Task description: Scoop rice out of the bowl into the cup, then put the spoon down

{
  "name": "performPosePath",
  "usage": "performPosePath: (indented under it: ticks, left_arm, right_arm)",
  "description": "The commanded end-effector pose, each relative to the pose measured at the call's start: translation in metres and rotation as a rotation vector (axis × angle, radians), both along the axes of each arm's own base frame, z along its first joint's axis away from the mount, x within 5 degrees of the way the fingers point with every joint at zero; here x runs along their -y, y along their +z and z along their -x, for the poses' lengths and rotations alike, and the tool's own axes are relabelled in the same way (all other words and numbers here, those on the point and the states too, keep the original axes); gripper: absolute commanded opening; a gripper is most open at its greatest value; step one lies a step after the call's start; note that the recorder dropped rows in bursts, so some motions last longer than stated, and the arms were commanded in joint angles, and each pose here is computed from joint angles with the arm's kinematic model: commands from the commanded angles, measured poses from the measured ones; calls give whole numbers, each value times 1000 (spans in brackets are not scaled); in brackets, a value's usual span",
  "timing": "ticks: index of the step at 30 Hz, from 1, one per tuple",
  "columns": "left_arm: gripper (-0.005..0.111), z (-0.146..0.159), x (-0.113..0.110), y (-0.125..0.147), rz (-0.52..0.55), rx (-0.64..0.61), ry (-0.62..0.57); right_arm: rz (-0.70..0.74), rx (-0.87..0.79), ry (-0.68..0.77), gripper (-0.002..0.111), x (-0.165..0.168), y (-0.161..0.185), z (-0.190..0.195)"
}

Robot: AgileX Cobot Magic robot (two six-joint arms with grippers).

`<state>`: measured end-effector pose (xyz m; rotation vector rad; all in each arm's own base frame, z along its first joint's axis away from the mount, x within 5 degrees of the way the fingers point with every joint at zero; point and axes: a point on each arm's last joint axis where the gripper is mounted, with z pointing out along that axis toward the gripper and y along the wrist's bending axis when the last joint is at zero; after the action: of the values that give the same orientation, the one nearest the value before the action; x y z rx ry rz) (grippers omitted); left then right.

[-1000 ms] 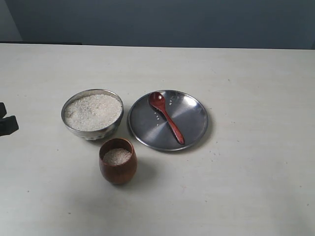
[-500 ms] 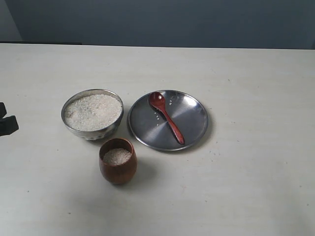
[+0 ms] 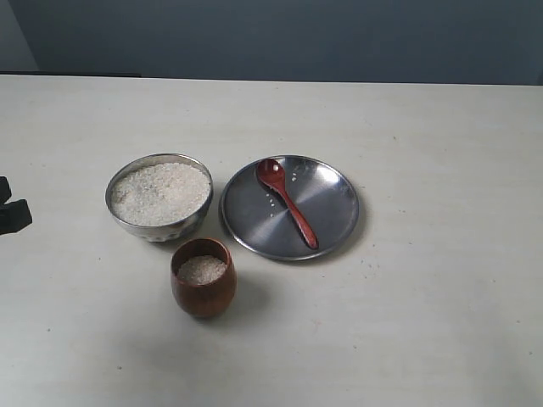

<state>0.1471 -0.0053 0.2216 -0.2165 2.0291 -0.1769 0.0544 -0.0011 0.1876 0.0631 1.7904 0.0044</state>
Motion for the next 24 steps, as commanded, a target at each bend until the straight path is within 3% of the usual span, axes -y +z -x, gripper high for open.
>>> performPosePath:
  ticks: [1, 14, 24]
  left_arm:
    - [0, -2, 1, 3, 0, 16, -9]
    - [0, 0, 1, 5, 2, 27, -4]
    - [0, 25, -1, 32, -24, 231, -14]
  right_arm:
    - [7, 4, -7, 0, 1, -2, 0]
    - [7, 4, -7, 0, 1, -2, 0]
    - [7, 4, -7, 0, 1, -2, 0]
